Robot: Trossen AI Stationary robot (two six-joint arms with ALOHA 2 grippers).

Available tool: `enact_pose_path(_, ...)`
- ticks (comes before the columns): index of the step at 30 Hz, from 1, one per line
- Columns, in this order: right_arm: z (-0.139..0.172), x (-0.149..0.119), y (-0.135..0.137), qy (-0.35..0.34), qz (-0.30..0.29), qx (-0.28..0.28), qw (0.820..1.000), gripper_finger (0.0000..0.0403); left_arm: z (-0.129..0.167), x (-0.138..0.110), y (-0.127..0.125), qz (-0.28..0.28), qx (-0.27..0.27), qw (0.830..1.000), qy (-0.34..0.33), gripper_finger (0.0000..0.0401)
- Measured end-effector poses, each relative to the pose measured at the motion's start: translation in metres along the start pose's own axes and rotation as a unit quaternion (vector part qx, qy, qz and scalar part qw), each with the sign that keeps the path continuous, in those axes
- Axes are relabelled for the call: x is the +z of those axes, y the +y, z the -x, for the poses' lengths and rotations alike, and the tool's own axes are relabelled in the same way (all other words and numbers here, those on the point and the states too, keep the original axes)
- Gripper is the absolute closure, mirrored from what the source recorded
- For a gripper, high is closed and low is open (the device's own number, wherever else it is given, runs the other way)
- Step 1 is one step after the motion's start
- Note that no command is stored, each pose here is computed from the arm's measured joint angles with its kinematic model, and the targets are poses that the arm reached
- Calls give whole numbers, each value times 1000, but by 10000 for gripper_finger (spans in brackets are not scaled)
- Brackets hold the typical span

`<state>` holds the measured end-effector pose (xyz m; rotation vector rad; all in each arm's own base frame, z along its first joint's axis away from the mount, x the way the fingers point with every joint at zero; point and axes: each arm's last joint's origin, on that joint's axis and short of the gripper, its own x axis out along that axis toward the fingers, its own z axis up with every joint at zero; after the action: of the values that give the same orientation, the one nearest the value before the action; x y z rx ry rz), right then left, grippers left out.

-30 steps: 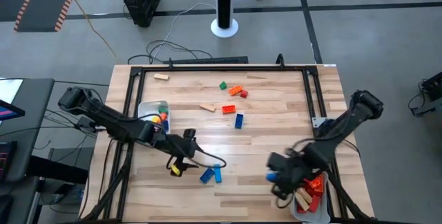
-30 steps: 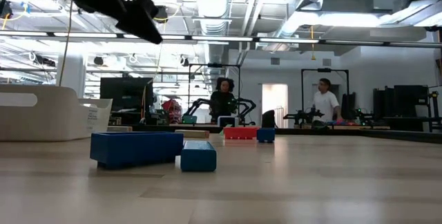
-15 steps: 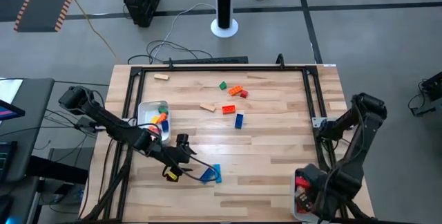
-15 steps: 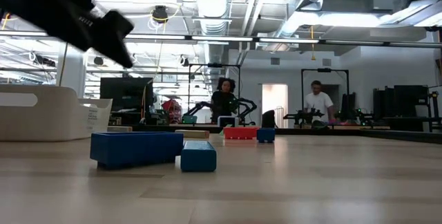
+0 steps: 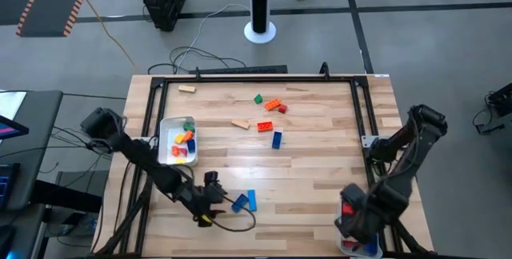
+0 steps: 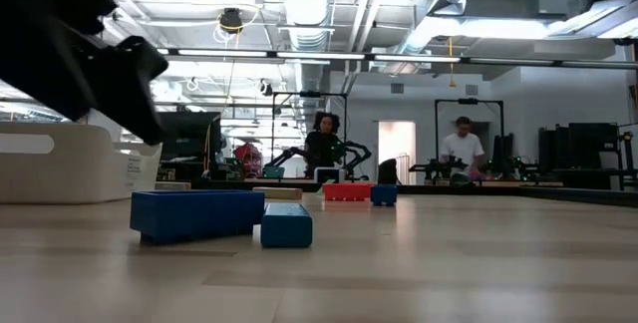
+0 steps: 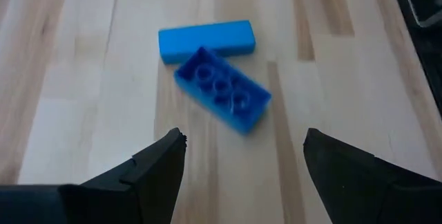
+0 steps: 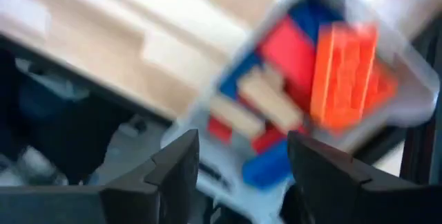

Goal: Sort blocks by size
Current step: Put the blue large game piece into the gray bin

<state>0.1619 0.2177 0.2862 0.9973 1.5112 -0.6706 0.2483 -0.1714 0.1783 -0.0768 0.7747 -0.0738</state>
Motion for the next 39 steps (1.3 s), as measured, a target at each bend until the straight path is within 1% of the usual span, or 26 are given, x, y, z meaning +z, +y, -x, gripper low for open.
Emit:
enact_pose_path(3, 1, 24, 8, -38, 14, -1, 999, 156, -15, 6, -8, -2, 25, 1000, -2, 121)
enact_pose_path(6, -3, 51, 16, -96, 39, -23, 994, 157, -30, 10, -16, -2, 52, 999, -2, 121)
enact_pose_path(9, -11, 74, 26, -143, 80, -46, 985, 158, -41, 17, -23, 6, 68, 998, -1, 121)
enact_pose_path(12, -18, 95, 35, -188, 108, -63, 974, 158, -55, 22, -24, 20, 86, 996, 20, 121)
enact_pose_path(17, -30, 117, 54, -232, 162, -50, 958, 158, -77, 21, -22, 30, 100, 993, 62, 121)
enact_pose_path(22, -33, 122, 68, -252, 201, -9, 946, 158, -84, 16, -12, 39, 116, 987, 104, 122)
enact_pose_path(27, -29, 119, 71, -268, 213, 12, 940, 158, -82, 16, -10, -2, 127, 986, 111, 130)
enact_pose_path(29, -29, 120, 70, -268, 213, 10, 940, 158, -82, 16, -9, -19, 129, 985, 113, 147)
enact_pose_path(31, -31, 120, 71, -267, 213, 8, 940, 158, -82, 15, -9, -37, 133, 984, 116, 172)
enact_pose_path(37, -32, 118, 72, -268, 232, 4, 935, 158, -76, 14, -9, -108, 136, 977, 123, 268)
enact_pose_path(39, -32, 115, 71, -269, 247, 1, 931, 158, -70, 13, -6, -119, 138, 975, 125, 272)
